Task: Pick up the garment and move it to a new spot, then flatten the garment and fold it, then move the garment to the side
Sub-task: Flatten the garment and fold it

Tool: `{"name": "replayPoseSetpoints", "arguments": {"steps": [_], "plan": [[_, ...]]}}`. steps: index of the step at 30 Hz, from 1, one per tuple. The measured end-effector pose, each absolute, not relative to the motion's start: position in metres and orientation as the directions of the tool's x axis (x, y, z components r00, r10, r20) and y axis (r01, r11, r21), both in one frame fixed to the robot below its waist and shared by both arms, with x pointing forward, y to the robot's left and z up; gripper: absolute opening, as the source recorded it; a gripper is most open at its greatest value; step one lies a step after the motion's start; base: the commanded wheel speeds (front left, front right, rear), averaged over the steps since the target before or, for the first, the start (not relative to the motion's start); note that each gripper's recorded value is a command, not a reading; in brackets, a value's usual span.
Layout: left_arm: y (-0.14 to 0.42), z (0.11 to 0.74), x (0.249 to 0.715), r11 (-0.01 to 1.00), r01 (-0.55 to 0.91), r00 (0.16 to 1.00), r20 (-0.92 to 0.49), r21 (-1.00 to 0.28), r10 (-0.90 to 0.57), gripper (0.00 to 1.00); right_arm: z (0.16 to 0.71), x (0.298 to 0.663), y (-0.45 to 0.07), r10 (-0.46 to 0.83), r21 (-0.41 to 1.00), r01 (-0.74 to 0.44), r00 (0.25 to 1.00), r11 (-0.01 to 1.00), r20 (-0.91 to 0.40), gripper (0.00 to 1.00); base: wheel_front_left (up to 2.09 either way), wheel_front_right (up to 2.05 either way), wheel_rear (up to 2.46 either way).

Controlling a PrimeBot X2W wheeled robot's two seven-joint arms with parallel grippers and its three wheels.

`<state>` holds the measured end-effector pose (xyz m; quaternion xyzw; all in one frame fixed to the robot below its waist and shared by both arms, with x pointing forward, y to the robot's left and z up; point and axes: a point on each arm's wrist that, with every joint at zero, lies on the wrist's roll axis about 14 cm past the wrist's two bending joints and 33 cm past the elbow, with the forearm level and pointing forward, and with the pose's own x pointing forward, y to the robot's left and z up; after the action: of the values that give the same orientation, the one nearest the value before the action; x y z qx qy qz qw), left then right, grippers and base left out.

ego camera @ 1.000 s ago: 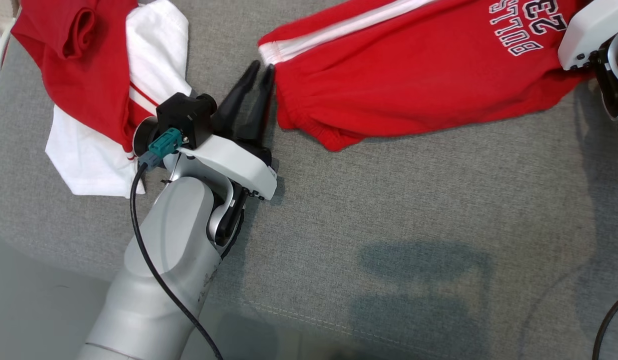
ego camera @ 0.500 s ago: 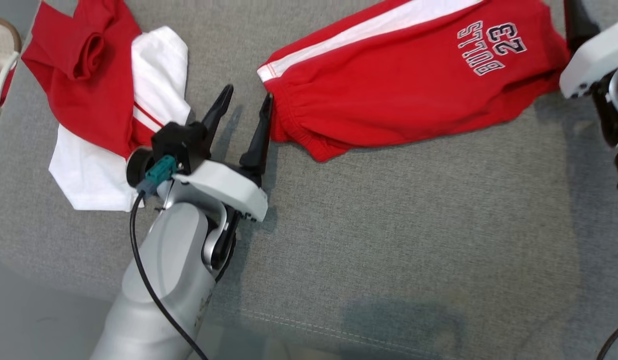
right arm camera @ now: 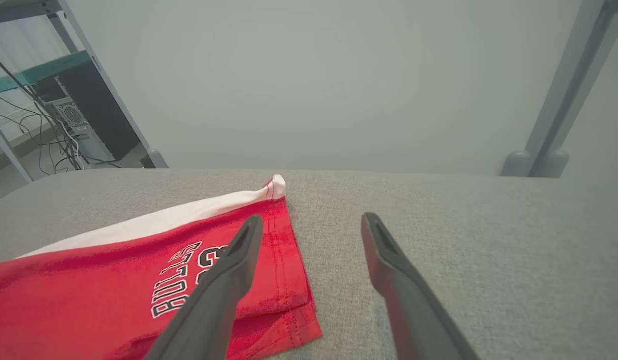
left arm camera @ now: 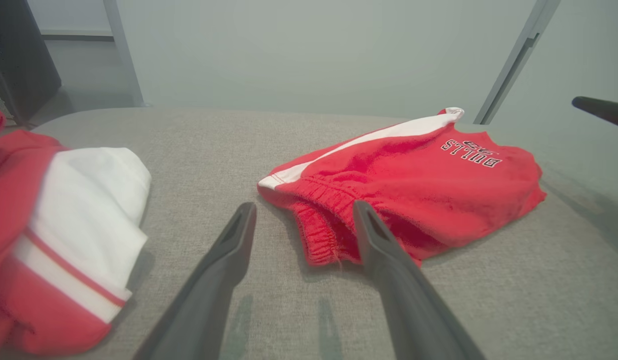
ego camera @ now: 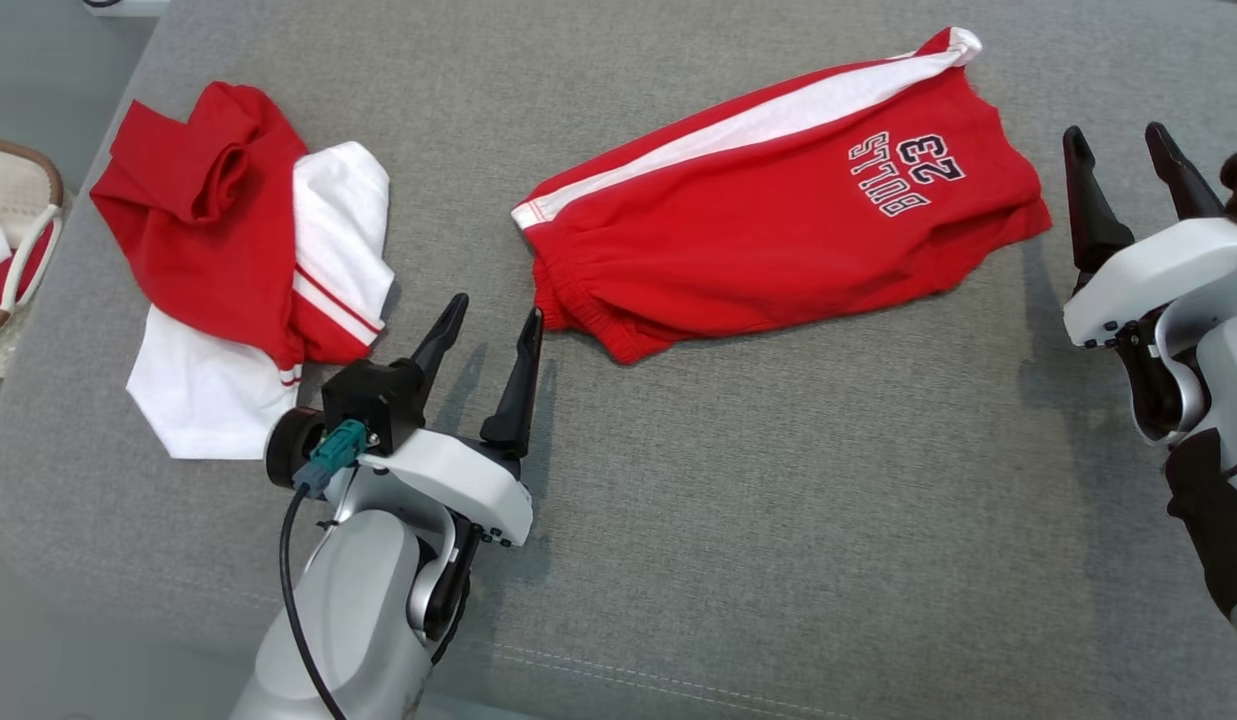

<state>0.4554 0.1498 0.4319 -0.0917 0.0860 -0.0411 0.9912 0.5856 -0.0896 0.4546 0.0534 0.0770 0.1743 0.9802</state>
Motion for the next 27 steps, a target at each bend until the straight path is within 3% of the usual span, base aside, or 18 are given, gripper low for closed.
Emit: {"name": "replayPoseSetpoints", "arguments": {"steps": [4, 7, 13, 22, 24, 25, 26, 27], "plan": [[0.157, 0.429, 0.448, 0.985, 0.056, 0.982, -0.171, -0.165, -0.084, 1.0, 0.421, 0.583, -0.08, 0.324, 0.292, -0.255, 0.92, 0.922, -0.221, 1.0, 0.0, 0.0, 0.0], [0.161, 0.426, 0.446, 0.987, 0.046, 0.981, -0.179, -0.157, -0.074, 1.0, 0.406, 0.583, -0.074, 0.33, 0.315, -0.242, 0.906, 0.918, -0.265, 1.0, 0.0, 0.0, 0.0], [0.168, 0.421, 0.444, 0.989, 0.033, 0.979, -0.193, -0.145, -0.061, 1.0, 0.4, 0.604, -0.068, 0.328, 0.323, -0.229, 0.898, 0.918, -0.295, 1.0, 0.0, 0.0, 0.0], [0.166, 0.419, 0.443, 0.989, 0.039, 0.978, -0.195, -0.146, -0.067, 1.0, 0.377, 0.606, -0.064, 0.337, 0.288, -0.232, 0.849, 0.929, -0.406, 1.0, 0.0, 0.0, 0.0], [0.165, 0.42, 0.444, 0.988, 0.042, 0.979, -0.192, -0.147, -0.07, 1.0, 0.374, 0.603, -0.06, 0.353, 0.276, -0.251, 0.829, 0.928, -0.433, 0.94, 0.0, 0.0, 0.0], [0.164, 0.421, 0.444, 0.988, 0.044, 0.979, -0.191, -0.147, -0.072, 1.0, 0.374, 0.602, -0.058, 0.357, 0.271, -0.257, 0.824, 0.928, -0.44, 0.7, 0.0, 0.0, 0.0], [0.164, 0.421, 0.444, 0.988, 0.046, 0.979, -0.189, -0.148, -0.074, 1.0, 0.373, 0.6, -0.058, 0.36, 0.27, -0.26, 0.818, 0.927, -0.449, 0.53, 0.0, 0.0, 0.0], [0.163, 0.422, 0.444, 0.988, 0.048, 0.979, -0.188, -0.149, -0.076, 1.0, 0.372, 0.599, -0.056, 0.366, 0.266, -0.268, 0.81, 0.926, -0.459, 0.47, 0.0, 0.0, 0.0]]}}
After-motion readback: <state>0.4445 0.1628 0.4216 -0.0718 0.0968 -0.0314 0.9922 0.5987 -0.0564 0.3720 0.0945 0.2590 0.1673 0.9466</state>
